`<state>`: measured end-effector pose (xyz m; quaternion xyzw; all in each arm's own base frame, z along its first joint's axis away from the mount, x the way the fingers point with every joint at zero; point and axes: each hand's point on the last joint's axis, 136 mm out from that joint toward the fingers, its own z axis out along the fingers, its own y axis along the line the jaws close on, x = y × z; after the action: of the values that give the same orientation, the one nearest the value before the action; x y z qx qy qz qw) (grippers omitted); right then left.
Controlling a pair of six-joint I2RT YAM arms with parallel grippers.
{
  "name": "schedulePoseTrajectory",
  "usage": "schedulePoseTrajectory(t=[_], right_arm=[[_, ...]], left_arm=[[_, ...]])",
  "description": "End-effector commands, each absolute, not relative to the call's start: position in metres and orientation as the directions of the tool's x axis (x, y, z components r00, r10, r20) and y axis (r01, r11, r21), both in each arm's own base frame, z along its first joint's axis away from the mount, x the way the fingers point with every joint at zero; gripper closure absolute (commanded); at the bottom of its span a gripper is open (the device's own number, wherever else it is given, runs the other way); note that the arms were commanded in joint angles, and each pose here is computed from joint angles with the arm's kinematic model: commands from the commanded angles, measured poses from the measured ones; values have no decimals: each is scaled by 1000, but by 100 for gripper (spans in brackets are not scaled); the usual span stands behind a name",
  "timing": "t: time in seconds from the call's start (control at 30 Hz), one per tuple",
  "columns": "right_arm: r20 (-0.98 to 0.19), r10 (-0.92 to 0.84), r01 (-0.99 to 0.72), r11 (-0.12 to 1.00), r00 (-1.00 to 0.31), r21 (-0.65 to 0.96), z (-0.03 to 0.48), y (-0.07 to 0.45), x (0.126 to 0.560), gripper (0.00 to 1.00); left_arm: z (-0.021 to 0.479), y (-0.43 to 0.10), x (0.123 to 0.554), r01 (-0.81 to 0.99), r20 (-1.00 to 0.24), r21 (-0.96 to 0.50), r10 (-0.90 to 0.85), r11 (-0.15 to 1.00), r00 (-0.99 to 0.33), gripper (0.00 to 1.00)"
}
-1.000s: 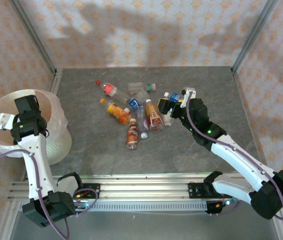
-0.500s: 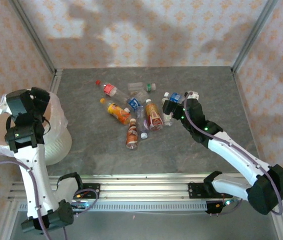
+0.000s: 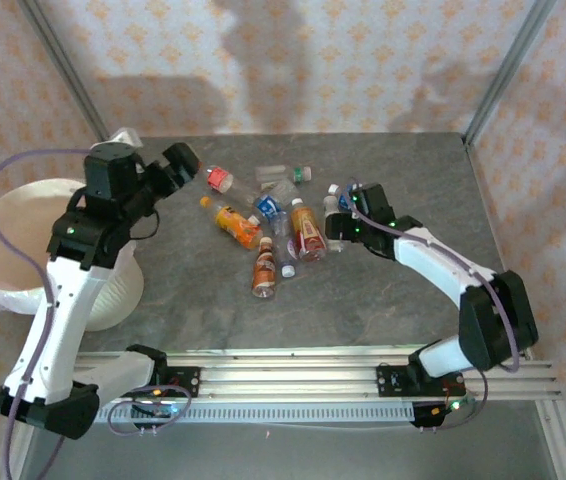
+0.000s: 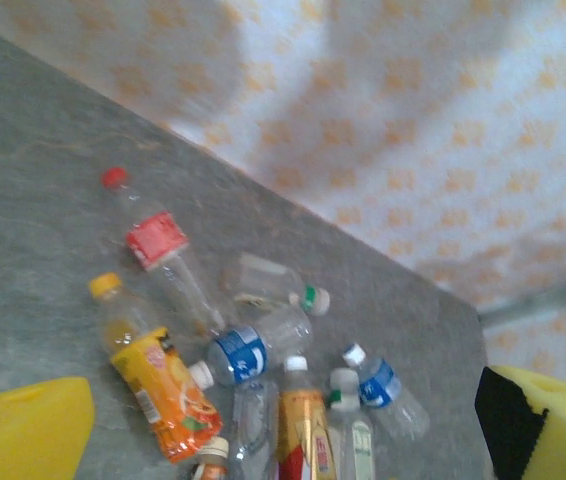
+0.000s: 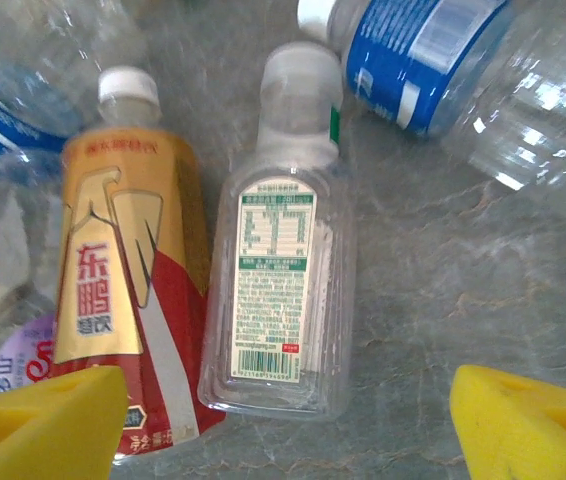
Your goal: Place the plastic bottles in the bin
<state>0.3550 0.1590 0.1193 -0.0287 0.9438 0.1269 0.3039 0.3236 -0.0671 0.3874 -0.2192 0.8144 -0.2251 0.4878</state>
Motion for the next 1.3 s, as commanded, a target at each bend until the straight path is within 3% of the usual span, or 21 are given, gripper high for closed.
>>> schedulePoseTrajectory(t=[0.0,0.2,0.4,0.87,1.07,1.27], right_arm=[[-509,-49,-193,953,-859,234,106,170,351,18],[-490,-36,-159,964,-871,211,91,170,363,21],[-454,-63,-157,972,-889,172,74,167,367,27],[-413,-95,-163,978,-906,133,48,167,372,22],[-431,-80,-153,979,-899,138,45,168,374,35],[-507,-81,-176,974,-858,142,74,166,375,44]], left_arm=[[401,-94,328,-22,-758,-537,-494,843,-425,0],[366,-110,336,-49,-728,-496,-445,867,-522,0],[349,-113,336,-75,-693,-533,-485,843,-534,0],[327,-107,333,-139,-665,-511,-493,848,-561,0],[320,-109,335,-150,-651,-500,-484,853,-584,0],[313,-110,338,-161,-642,-493,-483,855,-596,0]])
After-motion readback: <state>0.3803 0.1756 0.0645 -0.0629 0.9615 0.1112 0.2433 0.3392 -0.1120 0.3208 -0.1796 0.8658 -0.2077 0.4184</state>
